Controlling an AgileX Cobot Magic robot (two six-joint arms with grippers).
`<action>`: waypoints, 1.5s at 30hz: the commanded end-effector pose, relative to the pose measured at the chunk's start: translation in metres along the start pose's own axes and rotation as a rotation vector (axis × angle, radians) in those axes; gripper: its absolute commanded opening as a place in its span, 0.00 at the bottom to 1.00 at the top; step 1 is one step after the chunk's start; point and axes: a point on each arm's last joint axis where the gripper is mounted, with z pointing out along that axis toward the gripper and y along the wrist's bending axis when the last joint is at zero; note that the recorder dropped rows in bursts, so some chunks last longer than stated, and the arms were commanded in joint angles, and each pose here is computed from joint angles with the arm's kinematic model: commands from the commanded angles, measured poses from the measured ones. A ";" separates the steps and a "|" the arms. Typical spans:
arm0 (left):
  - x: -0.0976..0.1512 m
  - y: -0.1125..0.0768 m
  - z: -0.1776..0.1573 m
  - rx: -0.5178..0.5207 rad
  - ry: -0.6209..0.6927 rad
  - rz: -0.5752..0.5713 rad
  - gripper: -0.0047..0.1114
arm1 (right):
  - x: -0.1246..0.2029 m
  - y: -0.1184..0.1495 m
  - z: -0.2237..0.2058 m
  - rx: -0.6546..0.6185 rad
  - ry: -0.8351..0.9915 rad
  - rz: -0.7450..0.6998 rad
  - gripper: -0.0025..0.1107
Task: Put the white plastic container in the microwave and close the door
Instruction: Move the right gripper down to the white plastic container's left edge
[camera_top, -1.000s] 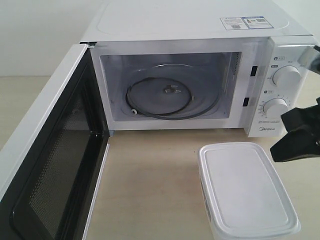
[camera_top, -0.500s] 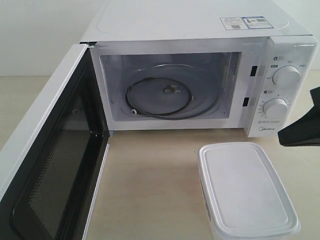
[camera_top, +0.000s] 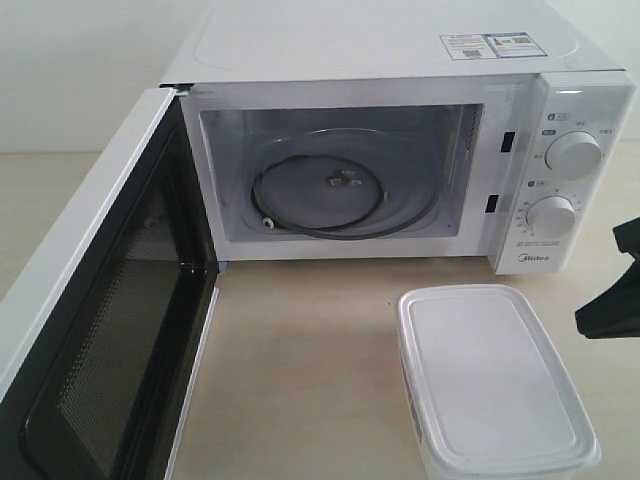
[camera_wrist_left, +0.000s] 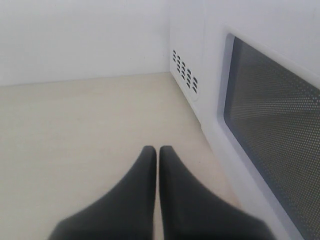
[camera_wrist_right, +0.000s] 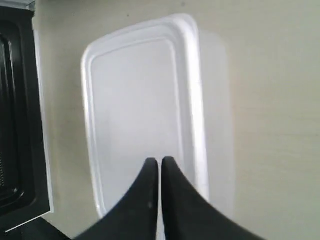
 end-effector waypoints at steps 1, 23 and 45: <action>0.000 0.000 0.000 -0.002 -0.008 -0.004 0.07 | 0.001 -0.005 -0.001 0.026 0.002 0.020 0.14; 0.000 0.000 0.000 -0.002 -0.008 -0.004 0.07 | 0.001 0.004 0.026 0.138 0.061 -0.024 0.46; 0.000 0.000 0.000 -0.002 -0.008 -0.004 0.07 | 0.000 -0.007 0.065 0.101 0.154 0.002 0.46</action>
